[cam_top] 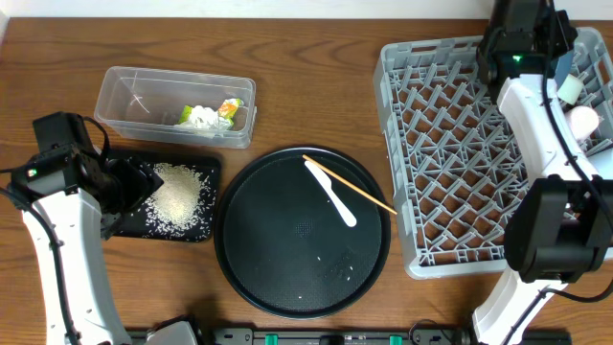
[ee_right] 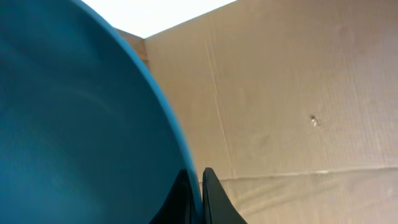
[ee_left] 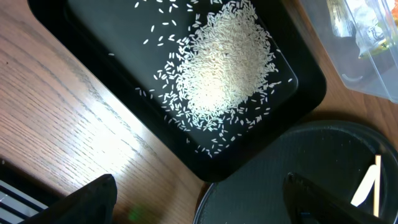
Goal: Sort waste into correct bins and load items into the dishwasher rack
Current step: 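Carry the blue bowl with right gripper into the rack's back right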
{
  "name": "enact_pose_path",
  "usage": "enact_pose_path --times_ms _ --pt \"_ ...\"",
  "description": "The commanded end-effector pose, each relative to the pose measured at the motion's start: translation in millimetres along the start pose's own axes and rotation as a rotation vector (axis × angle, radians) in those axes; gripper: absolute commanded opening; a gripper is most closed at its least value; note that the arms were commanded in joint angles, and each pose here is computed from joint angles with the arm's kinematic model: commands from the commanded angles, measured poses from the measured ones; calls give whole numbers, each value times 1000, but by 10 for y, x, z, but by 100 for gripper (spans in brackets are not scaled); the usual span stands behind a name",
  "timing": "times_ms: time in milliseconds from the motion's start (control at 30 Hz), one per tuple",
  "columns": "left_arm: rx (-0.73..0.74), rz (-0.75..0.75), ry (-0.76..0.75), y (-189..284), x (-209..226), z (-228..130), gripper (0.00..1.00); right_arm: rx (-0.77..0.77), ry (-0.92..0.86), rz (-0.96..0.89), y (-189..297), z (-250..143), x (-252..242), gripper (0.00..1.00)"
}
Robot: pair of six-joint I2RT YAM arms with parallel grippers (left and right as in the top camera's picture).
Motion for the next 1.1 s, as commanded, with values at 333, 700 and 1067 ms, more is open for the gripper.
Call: enact_pose_path --times_ms 333,700,1067 --pt "9 18 1 -23 44 -15 86 -43 -16 -17 201 105 145 1" --pt "9 18 1 -23 44 -15 86 -62 -5 29 384 137 320 1" --pt "8 17 1 -23 43 -12 86 12 58 78 377 -118 461 1"
Point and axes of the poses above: each gripper's point midway between its finger pads, its own y axis back along the fingers, its own x axis along the line the jaws close on, z = x × y, the point moved 1 cm from there along y, back along the fingers, and after that the axes turned 5 degrees about -y, right-handed, at the moved point
